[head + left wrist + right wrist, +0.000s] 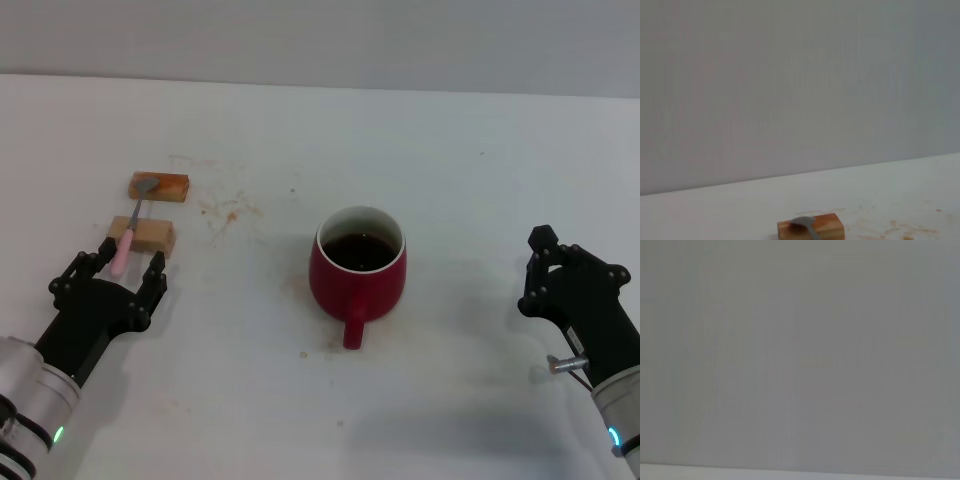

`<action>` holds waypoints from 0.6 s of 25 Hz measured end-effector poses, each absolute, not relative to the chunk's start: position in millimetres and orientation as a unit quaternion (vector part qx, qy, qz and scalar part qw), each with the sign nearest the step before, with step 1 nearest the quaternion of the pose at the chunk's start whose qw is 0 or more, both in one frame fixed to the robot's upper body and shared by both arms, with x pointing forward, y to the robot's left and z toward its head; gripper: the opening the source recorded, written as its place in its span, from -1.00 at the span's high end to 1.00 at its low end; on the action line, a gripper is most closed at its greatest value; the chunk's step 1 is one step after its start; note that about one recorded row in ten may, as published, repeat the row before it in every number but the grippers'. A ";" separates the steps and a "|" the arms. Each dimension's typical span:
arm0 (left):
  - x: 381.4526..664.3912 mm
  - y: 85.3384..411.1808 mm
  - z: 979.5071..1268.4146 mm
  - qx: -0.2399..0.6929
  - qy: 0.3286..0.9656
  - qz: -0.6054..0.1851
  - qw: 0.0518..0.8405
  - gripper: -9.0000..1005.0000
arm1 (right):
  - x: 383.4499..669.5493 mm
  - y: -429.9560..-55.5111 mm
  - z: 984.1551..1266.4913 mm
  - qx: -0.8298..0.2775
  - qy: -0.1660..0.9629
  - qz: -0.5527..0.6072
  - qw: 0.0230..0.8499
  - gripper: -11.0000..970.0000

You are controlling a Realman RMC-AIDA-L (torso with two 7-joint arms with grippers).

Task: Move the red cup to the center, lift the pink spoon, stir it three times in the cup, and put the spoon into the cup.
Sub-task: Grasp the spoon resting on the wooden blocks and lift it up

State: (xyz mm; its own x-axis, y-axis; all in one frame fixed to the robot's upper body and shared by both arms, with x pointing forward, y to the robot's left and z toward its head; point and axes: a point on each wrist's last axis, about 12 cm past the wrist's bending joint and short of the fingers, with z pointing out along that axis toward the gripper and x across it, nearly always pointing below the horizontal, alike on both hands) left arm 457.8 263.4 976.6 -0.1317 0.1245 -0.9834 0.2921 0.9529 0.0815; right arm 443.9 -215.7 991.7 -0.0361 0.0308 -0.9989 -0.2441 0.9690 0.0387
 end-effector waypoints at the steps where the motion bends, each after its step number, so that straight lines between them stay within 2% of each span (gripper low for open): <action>1: 457.6 263.5 976.6 0.139 0.749 -0.065 0.644 -0.21 | 443.7 -215.8 991.7 -0.075 0.713 0.099 0.690 0.98; 12: 456.1 263.4 976.8 0.144 0.747 -0.064 0.646 -0.09 | 443.4 -215.9 991.5 -0.075 0.713 0.099 0.690 0.98; 15: 456.1 263.4 976.9 0.144 0.747 -0.064 0.646 0.00 | 443.2 -215.8 991.5 -0.075 0.713 0.100 0.690 0.98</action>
State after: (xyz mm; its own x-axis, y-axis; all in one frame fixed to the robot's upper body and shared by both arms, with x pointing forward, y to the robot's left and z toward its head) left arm 456.1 263.4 976.9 -0.1237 0.1330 -0.9834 0.2981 0.9502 0.0910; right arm 443.2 -215.8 991.5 -0.0366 0.0306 -0.9989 -0.2445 0.9689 0.0386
